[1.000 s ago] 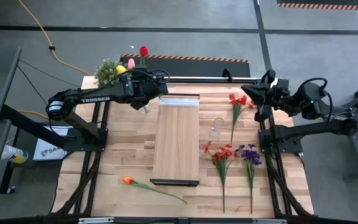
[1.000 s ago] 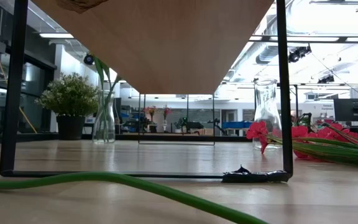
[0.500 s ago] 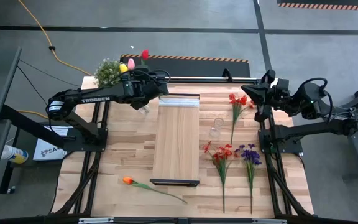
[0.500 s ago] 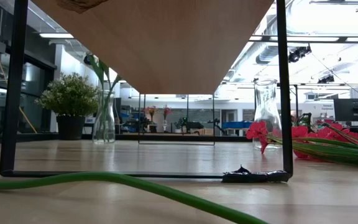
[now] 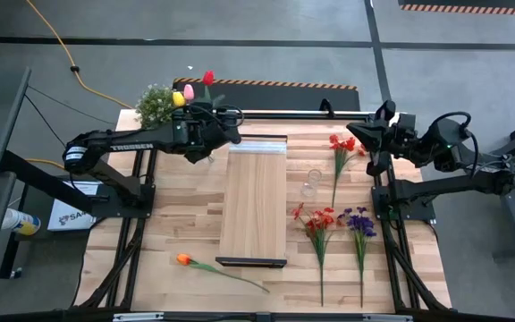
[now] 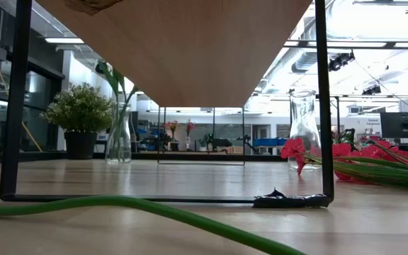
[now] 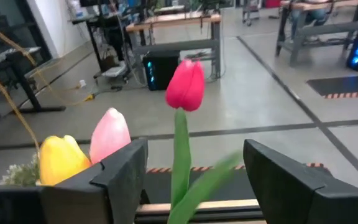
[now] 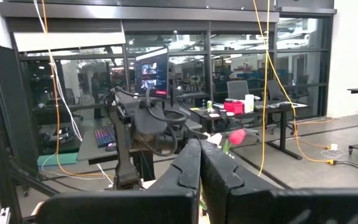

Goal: Pick and place flowers into a vace then onto a shelf
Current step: Put the orange flower into the left vase

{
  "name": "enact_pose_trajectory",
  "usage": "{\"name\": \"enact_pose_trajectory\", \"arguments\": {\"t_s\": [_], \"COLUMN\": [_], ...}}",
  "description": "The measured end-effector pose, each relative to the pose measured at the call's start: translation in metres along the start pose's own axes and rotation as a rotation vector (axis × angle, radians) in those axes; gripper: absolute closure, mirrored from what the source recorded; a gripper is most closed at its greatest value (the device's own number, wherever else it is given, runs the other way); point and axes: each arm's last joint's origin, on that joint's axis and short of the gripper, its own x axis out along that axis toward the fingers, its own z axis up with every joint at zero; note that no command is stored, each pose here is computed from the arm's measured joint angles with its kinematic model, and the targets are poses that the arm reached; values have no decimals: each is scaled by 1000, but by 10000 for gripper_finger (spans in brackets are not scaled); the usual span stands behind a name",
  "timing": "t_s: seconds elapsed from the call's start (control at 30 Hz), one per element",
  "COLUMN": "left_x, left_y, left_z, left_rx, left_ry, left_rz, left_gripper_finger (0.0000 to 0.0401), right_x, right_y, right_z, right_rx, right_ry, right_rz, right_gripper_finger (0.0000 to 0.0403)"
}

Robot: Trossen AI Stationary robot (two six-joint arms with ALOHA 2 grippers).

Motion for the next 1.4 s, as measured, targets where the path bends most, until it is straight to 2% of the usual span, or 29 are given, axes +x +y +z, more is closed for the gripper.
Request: {"name": "enact_pose_trajectory", "arguments": {"t_s": [0.2, 0.37, 0.6, 0.77, 1.0, 1.13, 1.4], "left_x": [-19, -37, -68, -92, -134, -159, -204], "left_y": [6, 14, 29, 39, 52, 58, 76], "left_z": [12, 27, 69, 96, 118, 121, 113], "left_rx": [10, -26, -88, -164, -162, -186, -332], "left_ry": [-51, -87, -111, -90, -59, -33, 91], "left_rz": [-29, -75, -192, -352, -663, -818, -1027], "left_gripper_finger": [87, 80, 85, 83, 80, 80, 80], "right_x": [0, 0, 0, 0, 0, 0, 0], "right_y": [0, 0, 0, 0, 0, 0, 1], "right_z": [0, 0, 0, 0, 0, 0, 0], "right_rx": [0, 0, 0, 0, 2, 6, 88], "right_ry": [0, 0, 0, 0, -1, -1, 0], "right_rz": [2, 2, 2, 3, 3, 3, 22], "right_gripper_finger": [402, 402, 402, 402, 402, 402, 402]}}
